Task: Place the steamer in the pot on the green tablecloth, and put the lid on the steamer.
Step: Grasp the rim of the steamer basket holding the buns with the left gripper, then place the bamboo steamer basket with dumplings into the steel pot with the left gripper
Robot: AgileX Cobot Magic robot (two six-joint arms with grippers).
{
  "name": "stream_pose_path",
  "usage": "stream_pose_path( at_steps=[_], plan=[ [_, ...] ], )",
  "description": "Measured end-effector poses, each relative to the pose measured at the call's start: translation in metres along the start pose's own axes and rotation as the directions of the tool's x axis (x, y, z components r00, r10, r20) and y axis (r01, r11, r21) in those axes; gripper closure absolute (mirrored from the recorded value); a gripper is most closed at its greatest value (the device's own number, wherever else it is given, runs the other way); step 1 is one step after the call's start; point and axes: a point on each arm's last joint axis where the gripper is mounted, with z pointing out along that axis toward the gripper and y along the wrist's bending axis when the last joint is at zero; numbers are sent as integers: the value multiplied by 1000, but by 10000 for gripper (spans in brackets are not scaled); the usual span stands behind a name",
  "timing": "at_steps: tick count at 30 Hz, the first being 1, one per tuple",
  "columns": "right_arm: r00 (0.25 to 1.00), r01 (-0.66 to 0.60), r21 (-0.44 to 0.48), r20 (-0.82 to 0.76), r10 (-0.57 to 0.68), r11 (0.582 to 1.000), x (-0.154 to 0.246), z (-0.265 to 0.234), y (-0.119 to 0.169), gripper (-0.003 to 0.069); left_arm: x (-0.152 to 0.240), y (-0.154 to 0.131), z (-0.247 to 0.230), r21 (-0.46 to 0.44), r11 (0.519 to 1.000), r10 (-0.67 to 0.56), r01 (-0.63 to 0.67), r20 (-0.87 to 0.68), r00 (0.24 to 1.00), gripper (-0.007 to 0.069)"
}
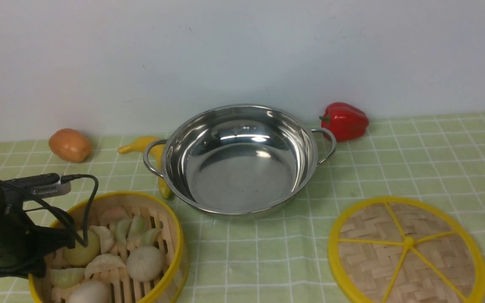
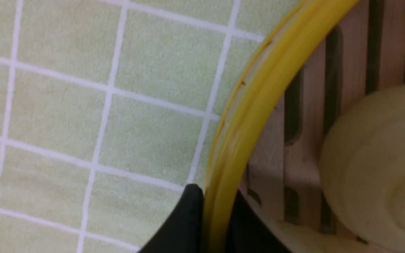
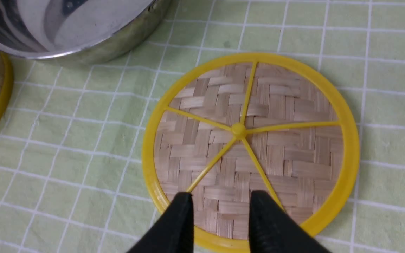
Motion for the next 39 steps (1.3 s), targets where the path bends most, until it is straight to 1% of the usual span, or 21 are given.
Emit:
stream_pose_path(
  at_steps=[4,9,11,12,14,15,18,19,20,21,24,25,27,28,29,30,34,36,39],
  plan=[
    [1000,1,-1,-17,-1,1000,2,0,0,417,-3,11,-13,-14,1000,-18,18,-20,1000,593],
    [999,2,-1,-34,-2,1000,3,0,0,417,-13,42,-55,-55,998,-29,29,-7,1000,585],
    [999,2,-1,-35,-2,1000,3,0,0,417,-17,46,-76,-49,999,-21,22,14,1000,585],
    [999,2,-1,-35,-2,1000,3,0,0,417,-18,45,-78,-44,999,-19,20,16,1000,585],
    [999,2,-1,-35,-2,1000,3,0,0,417,-22,42,-94,-6,1000,-13,13,38,999,585],
    [999,2,-1,-36,-2,1000,3,0,0,417,-27,38,-106,45,999,-6,3,57,998,585],
    [999,2,-1,-37,-2,1000,3,0,0,417,-41,22,-129,154,987,22,-42,127,992,585],
    [999,2,-1,-37,-2,1000,3,0,0,417,-42,20,-131,154,987,27,-48,133,991,585],
    [999,2,-1,-38,-2,1000,3,0,0,417,-53,5,-146,210,973,55,-94,184,981,585],
    [999,3,-1,-38,-3,1000,3,0,0,417,-58,-3,-152,229,967,68,-113,198,978,585],
    [999,4,-1,-38,-4,1000,3,0,0,417,-74,-30,-162,253,949,127,-187,236,963,585],
    [999,4,-1,-38,-4,1000,3,0,0,417,-80,-43,-163,258,942,153,-214,238,959,585],
    [999,4,-1,-38,-4,1000,3,0,0,417,-90,-62,-161,258,935,183,-244,239,954,585],
    [999,4,-1,-38,-4,1000,3,0,0,417,-97,-77,-158,258,930,202,-263,239,950,585],
    [999,4,-1,-38,-4,1000,3,0,0,417,-99,-80,-157,259,928,207,-269,240,948,585],
    [999,4,-1,-38,-4,1000,3,0,0,417,-110,-102,-150,251,923,232,-291,241,942,585],
    [999,4,-1,-38,-4,1000,3,0,0,417,-131,-141,-132,235,912,281,-337,241,929,585],
    [999,4,-1,-38,-4,1000,3,0,0,417,-140,-160,-119,230,902,314,-366,232,920,585],
    [999,4,-1,-38,-4,1000,3,0,0,417,-150,-180,-100,232,891,341,-390,223,913,585]
  ],
)
